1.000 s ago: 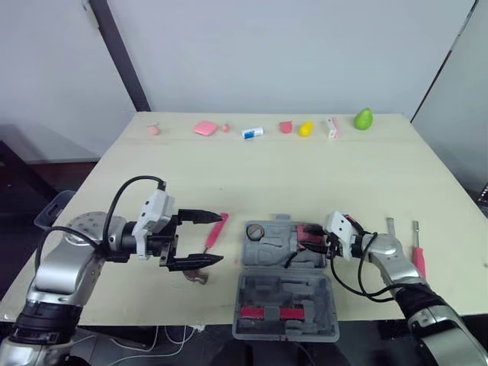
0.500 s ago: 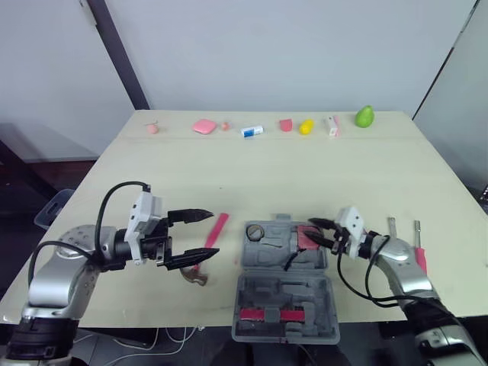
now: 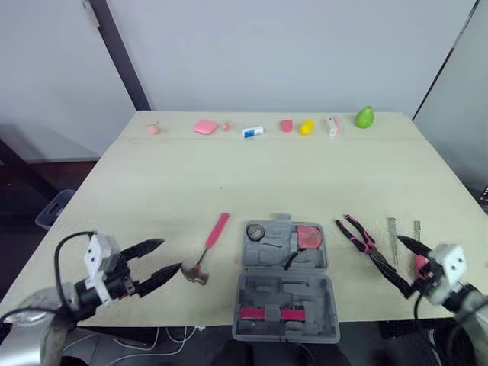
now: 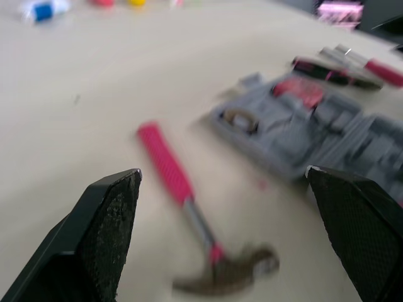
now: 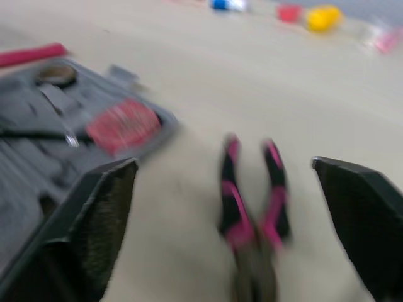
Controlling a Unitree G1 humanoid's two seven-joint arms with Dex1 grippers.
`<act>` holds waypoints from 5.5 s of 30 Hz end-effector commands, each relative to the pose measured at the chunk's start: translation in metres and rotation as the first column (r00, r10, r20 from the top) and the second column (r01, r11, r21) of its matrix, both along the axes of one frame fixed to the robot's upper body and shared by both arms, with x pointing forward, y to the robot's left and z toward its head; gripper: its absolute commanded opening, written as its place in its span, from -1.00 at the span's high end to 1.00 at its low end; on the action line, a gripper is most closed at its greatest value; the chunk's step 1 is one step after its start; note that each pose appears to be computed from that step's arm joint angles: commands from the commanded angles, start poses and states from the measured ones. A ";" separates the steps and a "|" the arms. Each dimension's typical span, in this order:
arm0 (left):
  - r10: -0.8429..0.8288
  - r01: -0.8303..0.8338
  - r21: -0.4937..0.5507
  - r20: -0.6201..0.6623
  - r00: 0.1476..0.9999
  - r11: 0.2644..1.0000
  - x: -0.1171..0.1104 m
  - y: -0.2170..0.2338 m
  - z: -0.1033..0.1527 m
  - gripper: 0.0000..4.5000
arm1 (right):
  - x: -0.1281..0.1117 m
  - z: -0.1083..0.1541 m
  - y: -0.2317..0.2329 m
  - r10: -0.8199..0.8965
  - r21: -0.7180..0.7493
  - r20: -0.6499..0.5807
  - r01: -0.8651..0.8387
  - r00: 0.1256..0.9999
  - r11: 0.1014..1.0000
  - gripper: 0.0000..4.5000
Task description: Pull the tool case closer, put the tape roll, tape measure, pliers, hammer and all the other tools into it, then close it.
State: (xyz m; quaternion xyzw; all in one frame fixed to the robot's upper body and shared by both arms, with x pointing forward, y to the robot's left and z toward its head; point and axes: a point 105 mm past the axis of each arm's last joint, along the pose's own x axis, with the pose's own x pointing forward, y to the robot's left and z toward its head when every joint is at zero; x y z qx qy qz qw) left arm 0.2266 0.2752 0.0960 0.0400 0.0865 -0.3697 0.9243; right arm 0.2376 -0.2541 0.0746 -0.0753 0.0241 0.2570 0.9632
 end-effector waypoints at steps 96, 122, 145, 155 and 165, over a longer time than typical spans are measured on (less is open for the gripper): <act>-0.718 0.697 0.189 0.075 0.692 0.691 0.022 -0.102 0.079 -1.00 | 0.030 0.039 0.093 0.377 -0.301 -0.298 -0.462 0.877 0.834 0.57; -0.657 0.631 0.266 0.013 0.754 0.729 0.026 -0.067 0.064 -1.00 | 0.058 0.016 0.187 0.533 -0.487 -0.501 -0.731 0.682 0.478 0.57; -0.665 0.640 0.257 0.013 0.747 0.724 0.026 -0.068 0.062 -1.00 | 0.065 0.005 0.206 0.571 -0.475 -0.445 -0.722 0.690 0.503 0.09; -0.658 0.632 0.255 0.020 0.753 0.732 0.027 -0.069 0.062 -1.00 | 0.061 0.021 0.206 0.638 -0.387 -0.369 -0.736 0.676 0.556 -0.43; -0.658 0.632 0.252 0.030 0.752 0.733 0.029 -0.071 0.063 -1.00 | 0.066 0.022 0.216 0.696 -0.274 -0.240 -0.735 0.677 0.620 0.87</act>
